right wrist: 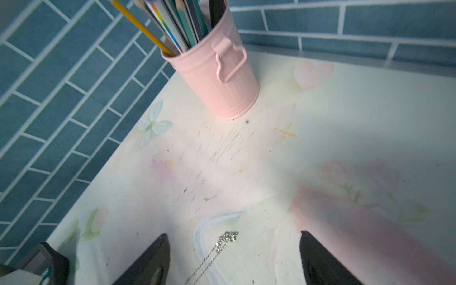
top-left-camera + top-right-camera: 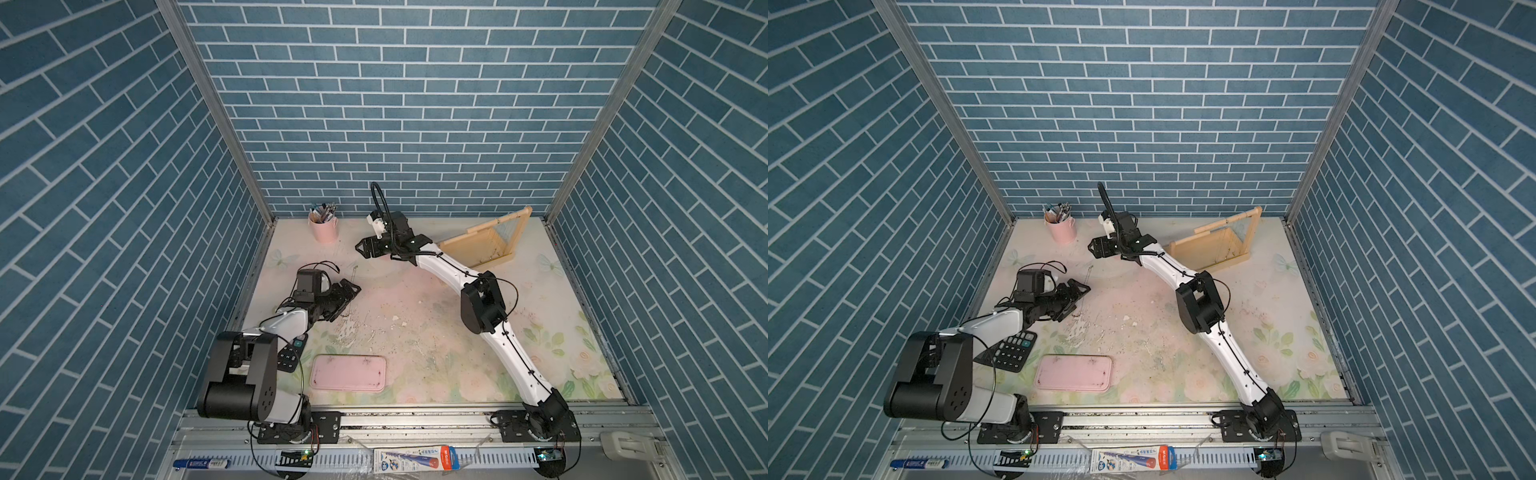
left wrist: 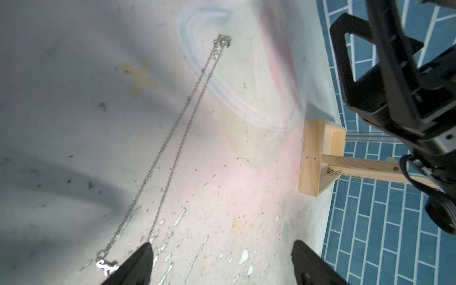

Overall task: Take the necklace off the jewelry display stand
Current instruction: Place the necklace at the center of the board, then take off the necklace from the stand.

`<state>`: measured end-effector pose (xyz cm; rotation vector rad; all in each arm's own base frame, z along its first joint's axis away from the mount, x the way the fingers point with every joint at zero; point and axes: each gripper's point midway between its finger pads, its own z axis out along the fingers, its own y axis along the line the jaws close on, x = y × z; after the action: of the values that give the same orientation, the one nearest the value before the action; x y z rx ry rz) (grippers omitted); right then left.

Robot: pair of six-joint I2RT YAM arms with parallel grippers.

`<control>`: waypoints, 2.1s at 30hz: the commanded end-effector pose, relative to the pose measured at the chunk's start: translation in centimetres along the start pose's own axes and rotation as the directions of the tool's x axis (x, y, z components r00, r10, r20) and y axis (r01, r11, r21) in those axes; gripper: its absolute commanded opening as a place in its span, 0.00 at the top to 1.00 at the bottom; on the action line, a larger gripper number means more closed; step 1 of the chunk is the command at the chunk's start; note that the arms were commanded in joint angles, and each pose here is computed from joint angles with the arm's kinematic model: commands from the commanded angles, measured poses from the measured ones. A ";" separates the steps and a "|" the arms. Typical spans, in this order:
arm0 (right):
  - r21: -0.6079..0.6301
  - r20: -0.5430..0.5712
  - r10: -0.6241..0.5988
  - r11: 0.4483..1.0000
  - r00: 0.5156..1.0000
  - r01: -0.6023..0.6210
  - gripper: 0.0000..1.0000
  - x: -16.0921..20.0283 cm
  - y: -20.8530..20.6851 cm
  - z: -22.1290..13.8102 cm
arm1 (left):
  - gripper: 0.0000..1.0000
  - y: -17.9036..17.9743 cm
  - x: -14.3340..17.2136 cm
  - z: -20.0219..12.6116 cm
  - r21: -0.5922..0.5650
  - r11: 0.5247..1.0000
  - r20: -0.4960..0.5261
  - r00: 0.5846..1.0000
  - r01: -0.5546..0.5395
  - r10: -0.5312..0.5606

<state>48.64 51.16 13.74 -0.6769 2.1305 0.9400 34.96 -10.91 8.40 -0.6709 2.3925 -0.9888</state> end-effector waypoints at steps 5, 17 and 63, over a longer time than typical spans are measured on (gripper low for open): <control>0.010 0.104 -0.019 1.000 0.994 0.019 0.16 -7.3 2.5 -7.6 | 0.01 -4.0 -1.6 -3.0 0.012 0.995 0.025 0.994 -0.103 0.103; 0.148 0.156 -0.033 0.989 0.987 0.010 0.13 -11.2 1.1 -20.1 | 0.01 -15.1 -2.8 -8.1 -0.033 0.892 0.081 0.889 -0.451 0.452; 0.422 0.315 0.283 0.813 0.906 -0.401 0.57 -3.0 -17.8 -41.7 | 0.01 -39.2 9.4 3.8 0.119 0.382 0.113 0.394 -0.917 0.912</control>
<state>45.39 8.01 27.76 0.0828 2.2191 0.5470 40.29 -42.84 32.60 0.7242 2.0243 -0.5155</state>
